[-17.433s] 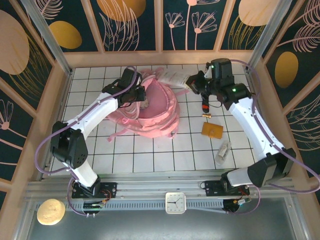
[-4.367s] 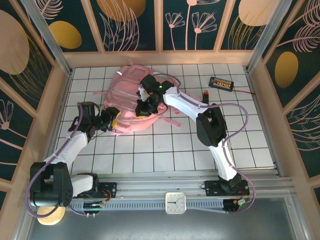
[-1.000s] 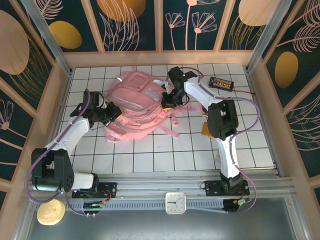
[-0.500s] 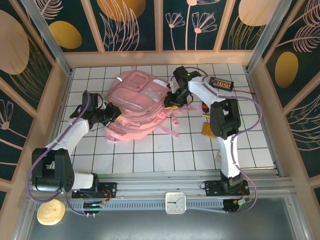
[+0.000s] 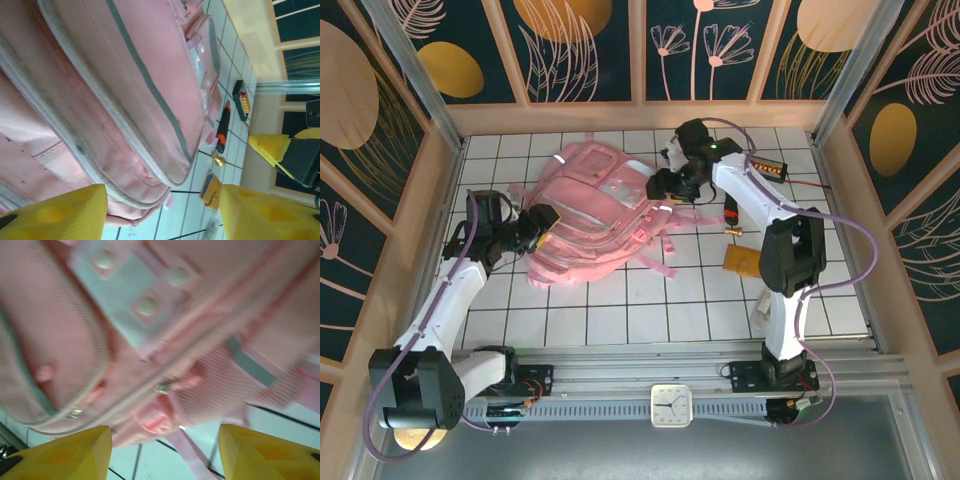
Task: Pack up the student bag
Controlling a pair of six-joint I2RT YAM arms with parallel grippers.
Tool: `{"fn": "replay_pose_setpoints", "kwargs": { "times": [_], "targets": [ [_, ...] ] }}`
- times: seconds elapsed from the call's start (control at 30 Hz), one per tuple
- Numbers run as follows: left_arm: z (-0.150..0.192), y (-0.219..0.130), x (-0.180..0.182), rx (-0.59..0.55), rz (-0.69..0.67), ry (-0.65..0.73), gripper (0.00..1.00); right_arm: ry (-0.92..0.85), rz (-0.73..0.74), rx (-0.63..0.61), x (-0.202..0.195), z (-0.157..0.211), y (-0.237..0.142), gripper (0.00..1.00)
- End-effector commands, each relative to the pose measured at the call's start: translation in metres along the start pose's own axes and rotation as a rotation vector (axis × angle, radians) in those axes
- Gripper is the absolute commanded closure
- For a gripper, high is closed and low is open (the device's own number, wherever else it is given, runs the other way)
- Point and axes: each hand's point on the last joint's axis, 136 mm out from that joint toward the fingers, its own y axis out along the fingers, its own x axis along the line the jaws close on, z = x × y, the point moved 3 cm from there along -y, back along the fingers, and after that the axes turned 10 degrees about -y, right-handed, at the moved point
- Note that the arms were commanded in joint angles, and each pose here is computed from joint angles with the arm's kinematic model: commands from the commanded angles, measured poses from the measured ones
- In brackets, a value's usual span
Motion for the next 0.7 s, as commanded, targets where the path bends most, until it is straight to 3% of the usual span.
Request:
{"fn": "replay_pose_setpoints", "kwargs": {
  "times": [0.0,0.27,0.67],
  "targets": [
    [-0.007,0.000,-0.019,0.010,0.056,-0.079,0.40,-0.058,-0.062,-0.085,0.031,-0.030,0.001,0.39],
    [-0.018,0.023,-0.005,0.001,0.046,-0.140,0.42,-0.073,-0.116,-0.099,0.058,-0.049,0.015,0.39],
    [-0.033,0.049,0.007,-0.013,0.025,-0.174,0.45,-0.066,-0.110,-0.053,0.053,-0.032,0.025,0.40]
  ]
}}
